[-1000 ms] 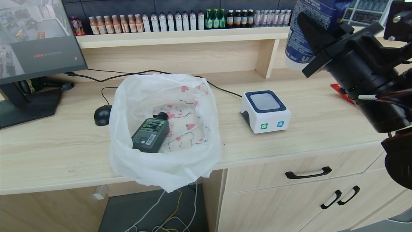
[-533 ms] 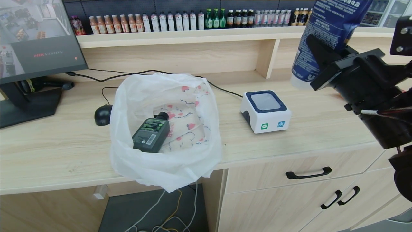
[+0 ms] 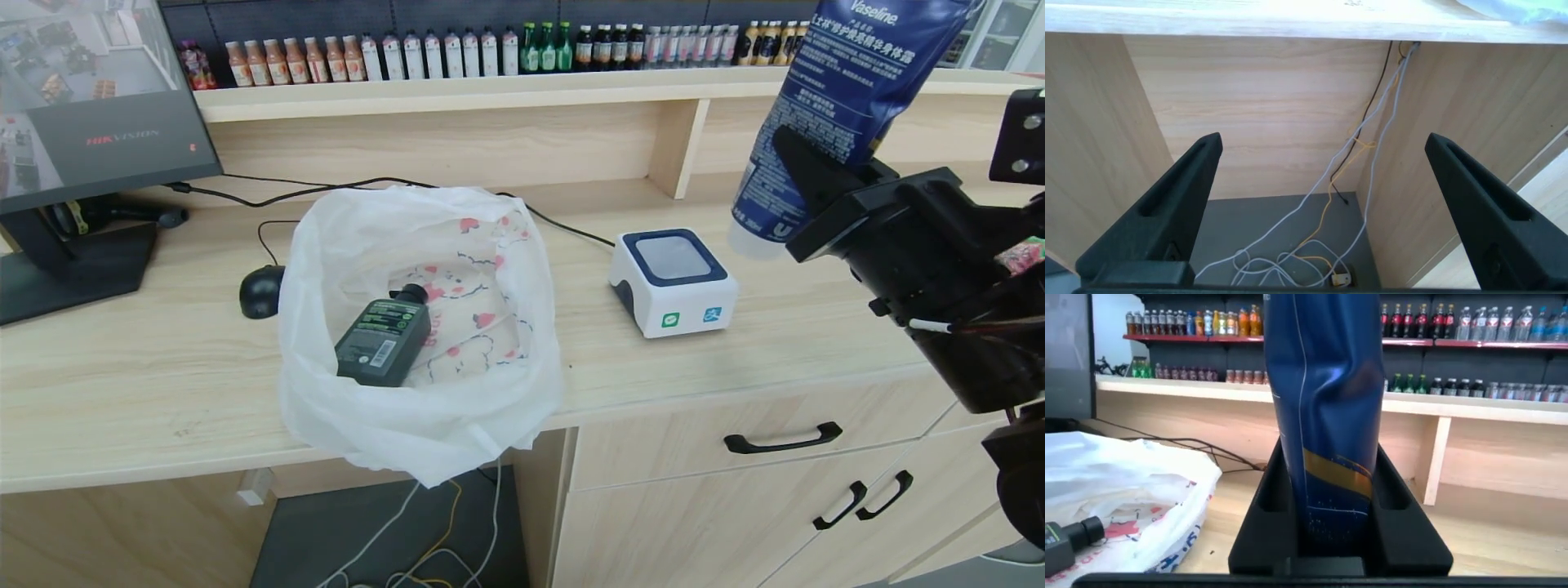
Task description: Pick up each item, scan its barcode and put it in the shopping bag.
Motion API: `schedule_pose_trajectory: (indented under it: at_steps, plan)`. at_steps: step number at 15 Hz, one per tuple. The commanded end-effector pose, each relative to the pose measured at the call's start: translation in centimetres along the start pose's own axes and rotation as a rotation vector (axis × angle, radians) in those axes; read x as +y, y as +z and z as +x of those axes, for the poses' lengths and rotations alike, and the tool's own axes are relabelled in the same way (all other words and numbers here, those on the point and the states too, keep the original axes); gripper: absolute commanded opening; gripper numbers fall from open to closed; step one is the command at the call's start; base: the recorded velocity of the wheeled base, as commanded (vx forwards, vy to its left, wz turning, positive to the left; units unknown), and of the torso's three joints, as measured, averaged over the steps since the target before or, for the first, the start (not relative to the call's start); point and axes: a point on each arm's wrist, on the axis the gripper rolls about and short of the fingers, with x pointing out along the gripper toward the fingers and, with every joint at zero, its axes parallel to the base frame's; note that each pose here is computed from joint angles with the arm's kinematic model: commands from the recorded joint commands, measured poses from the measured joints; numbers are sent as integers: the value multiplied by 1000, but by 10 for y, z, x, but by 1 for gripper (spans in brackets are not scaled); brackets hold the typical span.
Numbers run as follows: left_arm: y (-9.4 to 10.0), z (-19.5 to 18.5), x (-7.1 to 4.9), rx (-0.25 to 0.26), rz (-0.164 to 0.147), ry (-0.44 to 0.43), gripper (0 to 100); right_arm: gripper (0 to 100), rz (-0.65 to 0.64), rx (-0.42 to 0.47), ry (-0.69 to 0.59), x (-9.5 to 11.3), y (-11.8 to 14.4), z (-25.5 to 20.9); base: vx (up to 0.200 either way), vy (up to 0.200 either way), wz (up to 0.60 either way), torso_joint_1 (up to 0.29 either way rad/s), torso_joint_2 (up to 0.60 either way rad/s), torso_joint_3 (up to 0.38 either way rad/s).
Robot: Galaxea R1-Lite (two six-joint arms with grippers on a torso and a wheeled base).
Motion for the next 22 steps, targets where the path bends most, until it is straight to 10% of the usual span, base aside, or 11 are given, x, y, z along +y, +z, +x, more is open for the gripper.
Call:
schedule_pose_trajectory:
  at_steps: [1, 13, 22]
  plan:
    - [0, 0, 0, -1, -1, 0, 100, 0, 5, 5, -2, 1, -6, 6, 0, 200, 0, 2, 7, 7]
    - [0, 0, 0, -1, 2, -1, 100, 0, 34, 16, 30, 11, -8, 3, 0, 200, 0, 2, 1, 2]
    - [0, 0, 0, -1, 0, -1, 100, 0, 229, 57, 19, 11, -12, -11, 0, 0, 0, 0, 0, 0]
